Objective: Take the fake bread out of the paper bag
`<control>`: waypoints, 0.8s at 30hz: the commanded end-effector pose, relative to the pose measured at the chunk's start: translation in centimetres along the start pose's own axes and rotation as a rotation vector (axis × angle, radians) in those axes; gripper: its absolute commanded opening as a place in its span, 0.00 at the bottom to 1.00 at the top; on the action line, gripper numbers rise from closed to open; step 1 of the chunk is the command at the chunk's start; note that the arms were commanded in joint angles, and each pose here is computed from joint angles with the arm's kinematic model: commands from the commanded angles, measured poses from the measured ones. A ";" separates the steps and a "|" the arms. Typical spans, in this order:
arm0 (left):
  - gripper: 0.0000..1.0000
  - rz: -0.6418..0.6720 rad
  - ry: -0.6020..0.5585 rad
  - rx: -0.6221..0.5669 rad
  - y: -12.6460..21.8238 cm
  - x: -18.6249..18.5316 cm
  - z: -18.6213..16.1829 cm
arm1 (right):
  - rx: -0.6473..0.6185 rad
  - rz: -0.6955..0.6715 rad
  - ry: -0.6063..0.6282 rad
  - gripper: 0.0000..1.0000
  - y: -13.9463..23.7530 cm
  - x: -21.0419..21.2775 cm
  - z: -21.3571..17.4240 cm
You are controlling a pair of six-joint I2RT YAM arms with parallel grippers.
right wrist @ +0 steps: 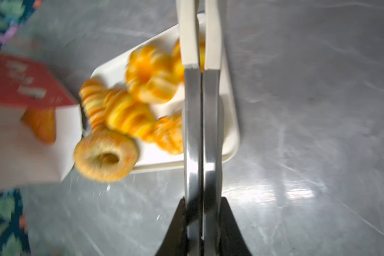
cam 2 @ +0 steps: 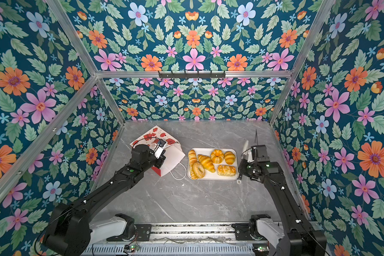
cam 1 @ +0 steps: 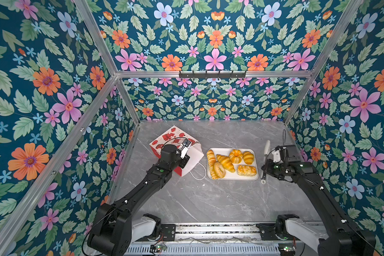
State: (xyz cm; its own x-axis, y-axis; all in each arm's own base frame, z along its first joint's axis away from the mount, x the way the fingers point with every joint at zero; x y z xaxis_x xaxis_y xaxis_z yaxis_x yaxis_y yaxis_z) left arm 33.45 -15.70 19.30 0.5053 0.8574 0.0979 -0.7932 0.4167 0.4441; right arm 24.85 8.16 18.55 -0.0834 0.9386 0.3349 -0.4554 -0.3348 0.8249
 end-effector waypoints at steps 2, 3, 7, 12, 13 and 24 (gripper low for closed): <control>0.00 -0.003 0.003 -0.031 0.2 0.0 0.9 | 0.193 0.122 0.295 0.00 0.7 5.9 -3.6; 0.00 -0.004 0.003 -0.033 0.3 0.0 0.9 | 0.219 0.107 0.346 0.00 0.7 6.6 -4.0; 0.00 -0.006 0.000 -0.037 0.3 0.0 1.1 | 0.346 0.079 0.512 0.07 -0.6 8.6 -6.1; 0.00 -0.006 0.004 -0.039 0.4 0.0 1.1 | 0.379 0.092 0.554 0.19 -1.5 9.4 -6.7; 0.00 -0.004 0.004 -0.039 0.4 0.0 1.1 | 0.378 0.095 0.557 0.22 -1.5 9.5 -6.6; 0.00 -0.005 0.005 -0.031 0.1 0.0 0.9 | 0.390 0.156 0.560 0.31 -1.1 10.4 -7.5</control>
State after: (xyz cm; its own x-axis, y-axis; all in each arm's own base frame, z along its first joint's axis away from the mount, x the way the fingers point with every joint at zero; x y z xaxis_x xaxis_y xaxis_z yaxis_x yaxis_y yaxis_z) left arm 33.44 -15.73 19.61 0.5069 0.8565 0.0974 -0.7950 0.4209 0.4368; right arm 18.23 18.76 17.60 -0.6047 0.7573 0.2467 -0.0718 -0.3603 0.9301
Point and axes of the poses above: each gripper's point midway between its finger pads, its own y axis back along the fingers, its own x axis along the line the jaws close on, z = x × y, the point moved 2 cm from there along y, back along the fingers, and after that the axes turned 10 degrees about y, right-handed, at the moved point
